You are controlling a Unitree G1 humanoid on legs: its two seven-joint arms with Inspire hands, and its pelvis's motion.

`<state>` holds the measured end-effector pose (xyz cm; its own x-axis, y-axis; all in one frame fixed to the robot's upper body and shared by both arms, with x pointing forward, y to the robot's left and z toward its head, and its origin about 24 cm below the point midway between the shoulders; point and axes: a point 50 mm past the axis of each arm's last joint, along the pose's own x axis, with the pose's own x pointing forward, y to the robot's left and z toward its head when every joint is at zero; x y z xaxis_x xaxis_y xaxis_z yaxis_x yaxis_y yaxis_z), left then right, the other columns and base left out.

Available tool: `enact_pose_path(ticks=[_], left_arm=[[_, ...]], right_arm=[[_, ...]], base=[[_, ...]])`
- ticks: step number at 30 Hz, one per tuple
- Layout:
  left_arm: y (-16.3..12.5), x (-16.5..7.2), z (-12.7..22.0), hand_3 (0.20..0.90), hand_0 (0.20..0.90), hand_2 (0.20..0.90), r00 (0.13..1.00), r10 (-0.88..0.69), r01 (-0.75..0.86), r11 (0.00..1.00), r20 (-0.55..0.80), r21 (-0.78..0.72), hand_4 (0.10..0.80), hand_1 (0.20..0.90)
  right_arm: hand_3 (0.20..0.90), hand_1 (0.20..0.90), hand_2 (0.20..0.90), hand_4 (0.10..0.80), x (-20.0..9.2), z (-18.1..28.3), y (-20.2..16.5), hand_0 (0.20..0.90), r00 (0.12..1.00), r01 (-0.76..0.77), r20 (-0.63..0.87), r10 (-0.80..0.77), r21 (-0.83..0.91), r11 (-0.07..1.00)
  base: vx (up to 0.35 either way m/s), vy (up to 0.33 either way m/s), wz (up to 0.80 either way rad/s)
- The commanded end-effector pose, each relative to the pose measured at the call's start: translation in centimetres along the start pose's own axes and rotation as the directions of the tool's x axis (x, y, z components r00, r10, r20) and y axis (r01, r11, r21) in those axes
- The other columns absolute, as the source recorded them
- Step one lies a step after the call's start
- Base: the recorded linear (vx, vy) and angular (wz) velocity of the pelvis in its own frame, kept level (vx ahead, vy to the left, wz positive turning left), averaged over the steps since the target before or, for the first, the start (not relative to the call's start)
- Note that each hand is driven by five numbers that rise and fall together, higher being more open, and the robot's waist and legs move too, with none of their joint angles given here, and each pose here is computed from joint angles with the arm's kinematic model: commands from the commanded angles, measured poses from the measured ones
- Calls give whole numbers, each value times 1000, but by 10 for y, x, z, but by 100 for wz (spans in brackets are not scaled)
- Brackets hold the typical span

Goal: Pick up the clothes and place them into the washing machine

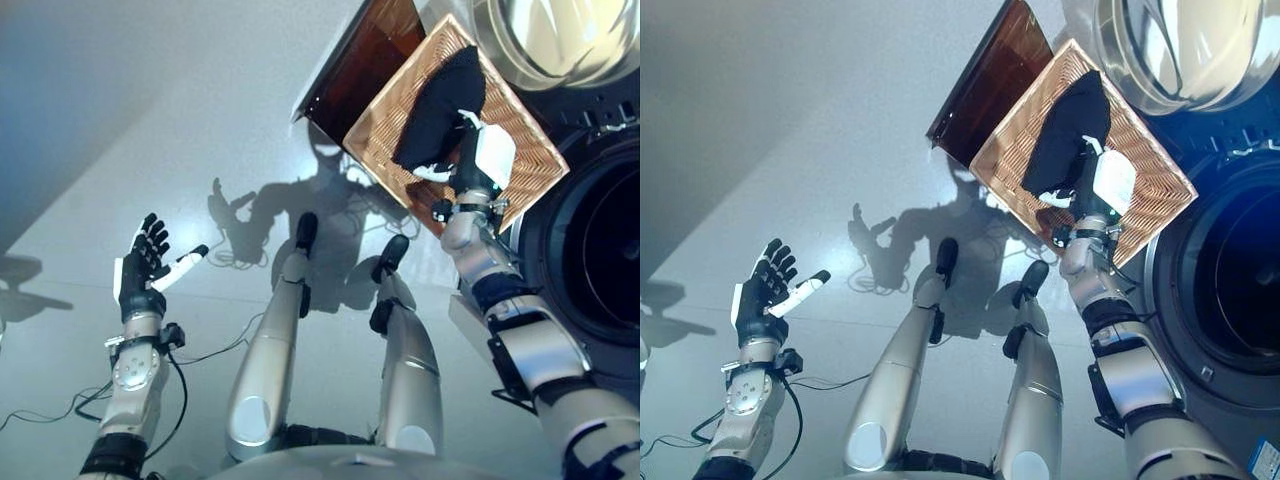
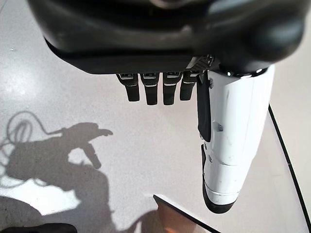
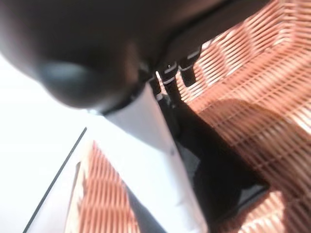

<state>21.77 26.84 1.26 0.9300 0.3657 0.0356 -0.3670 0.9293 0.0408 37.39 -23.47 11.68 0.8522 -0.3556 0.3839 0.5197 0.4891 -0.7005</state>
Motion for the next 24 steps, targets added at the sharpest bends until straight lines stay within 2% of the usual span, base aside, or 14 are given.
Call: enact_pose_path(ticks=[1, 6, 10, 18, 24], left_arm=[[40, -17, 10, 900, 900, 900, 990, 121, -123, 992, 71, 39, 800, 900], [39, -18, 8, 900, 900, 900, 990, 125, -127, 991, 63, 32, 800, 900], [40, -17, 8, 900, 900, 900, 989, 132, -134, 991, 62, 29, 800, 900], [41, -16, 9, 900, 900, 900, 990, 128, -130, 991, 54, 34, 800, 900], [47, -14, 12, 900, 900, 900, 989, 136, -138, 989, 53, 46, 800, 900]], right_arm=[[900, 900, 900, 800, 3, -8, -17, 900, 995, 98, -21, -97, 22, 995], [900, 900, 900, 800, 7, 4, -12, 900, 992, 117, -63, -109, 146, 982], [900, 900, 900, 800, 9, 21, -7, 900, 989, 134, -104, -106, 323, 937], [900, 900, 900, 800, 17, 59, -1, 900, 988, 139, -139, -66, 623, 770], [900, 900, 900, 800, 25, 83, 1, 900, 991, 105, -133, -11, 724, 682]], base=[[5, 5, -4], [1, 6, -3], [-3, 6, -4], [0, 0, 0], [0, 0, 0]])
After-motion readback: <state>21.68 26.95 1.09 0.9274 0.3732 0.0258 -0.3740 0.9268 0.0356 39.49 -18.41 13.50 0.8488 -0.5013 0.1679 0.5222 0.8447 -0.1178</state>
